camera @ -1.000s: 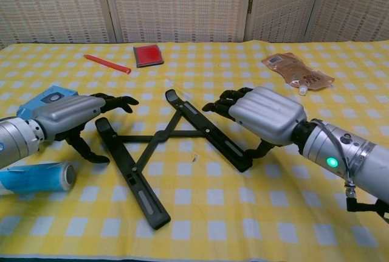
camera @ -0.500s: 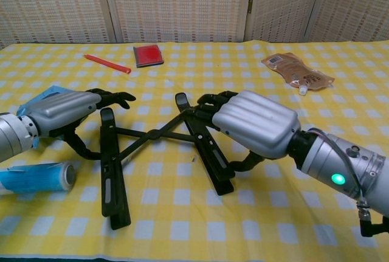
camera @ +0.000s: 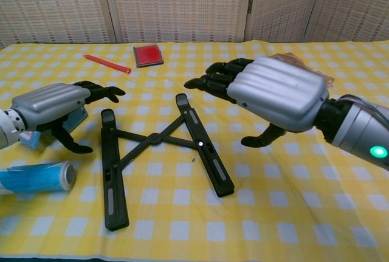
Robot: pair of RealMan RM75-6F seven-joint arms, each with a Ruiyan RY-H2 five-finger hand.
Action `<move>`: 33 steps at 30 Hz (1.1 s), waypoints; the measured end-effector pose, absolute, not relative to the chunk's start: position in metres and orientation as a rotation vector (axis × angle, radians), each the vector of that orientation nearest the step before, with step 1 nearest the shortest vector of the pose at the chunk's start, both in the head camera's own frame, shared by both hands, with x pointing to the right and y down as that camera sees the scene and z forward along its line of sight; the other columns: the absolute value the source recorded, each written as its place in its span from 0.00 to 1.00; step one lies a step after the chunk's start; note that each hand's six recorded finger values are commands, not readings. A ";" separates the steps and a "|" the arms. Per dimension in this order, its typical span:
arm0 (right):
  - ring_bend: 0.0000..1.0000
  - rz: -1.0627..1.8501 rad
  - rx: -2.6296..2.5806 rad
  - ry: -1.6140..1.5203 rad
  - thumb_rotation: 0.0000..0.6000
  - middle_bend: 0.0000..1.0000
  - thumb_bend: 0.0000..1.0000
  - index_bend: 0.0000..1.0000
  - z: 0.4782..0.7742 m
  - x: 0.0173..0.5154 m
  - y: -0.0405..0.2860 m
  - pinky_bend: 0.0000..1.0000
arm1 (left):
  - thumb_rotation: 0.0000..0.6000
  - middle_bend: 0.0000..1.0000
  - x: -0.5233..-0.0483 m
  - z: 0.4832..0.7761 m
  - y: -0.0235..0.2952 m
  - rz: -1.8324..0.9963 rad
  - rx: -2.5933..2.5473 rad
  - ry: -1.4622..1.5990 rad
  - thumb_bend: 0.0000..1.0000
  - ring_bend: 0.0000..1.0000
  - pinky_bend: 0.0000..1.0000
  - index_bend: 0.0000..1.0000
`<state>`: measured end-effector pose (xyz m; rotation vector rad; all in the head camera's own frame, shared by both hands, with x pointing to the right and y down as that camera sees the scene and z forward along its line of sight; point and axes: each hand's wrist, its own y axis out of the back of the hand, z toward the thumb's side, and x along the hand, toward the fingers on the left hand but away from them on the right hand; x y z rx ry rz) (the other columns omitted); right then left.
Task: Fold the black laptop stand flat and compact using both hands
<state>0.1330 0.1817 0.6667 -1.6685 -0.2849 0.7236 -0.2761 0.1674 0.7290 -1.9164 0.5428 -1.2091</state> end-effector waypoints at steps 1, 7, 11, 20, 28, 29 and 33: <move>0.09 0.726 -1.664 -0.277 1.00 0.16 0.23 0.04 0.668 0.132 0.182 0.16 | 1.00 0.18 -0.277 0.730 0.166 -1.213 -1.904 0.538 0.19 0.10 0.00 0.07; 0.06 0.744 -1.634 -0.250 1.00 0.13 0.23 0.00 0.677 0.128 0.180 0.10 | 1.00 0.18 -0.280 0.740 0.159 -1.241 -1.858 0.520 0.19 0.10 0.00 0.07; 0.05 0.747 -1.633 -0.231 1.00 0.12 0.22 0.00 0.686 0.123 0.184 0.10 | 1.00 0.18 -0.277 0.748 0.157 -1.254 -1.865 0.528 0.19 0.10 0.00 0.07; 0.25 0.732 -1.639 -0.223 1.00 0.29 0.21 0.09 0.707 0.112 0.201 0.26 | 1.00 0.18 -0.272 0.751 0.157 -1.251 -1.893 0.542 0.19 0.10 0.00 0.07; 0.43 0.712 -1.637 -0.216 1.00 0.50 0.20 0.30 0.722 0.112 0.206 0.43 | 1.00 0.17 -0.270 0.750 0.160 -1.241 -1.903 0.541 0.19 0.10 0.00 0.06; 0.44 0.708 -1.635 -0.217 1.00 0.51 0.20 0.31 0.724 0.111 0.206 0.44 | 1.00 0.17 -0.270 0.750 0.160 -1.241 -1.904 0.541 0.19 0.10 0.00 0.06; 0.45 0.696 -1.627 -0.218 1.00 0.52 0.20 0.31 0.729 0.109 0.207 0.44 | 1.00 0.17 -0.270 0.751 0.160 -1.245 -1.907 0.543 0.19 0.10 0.00 0.06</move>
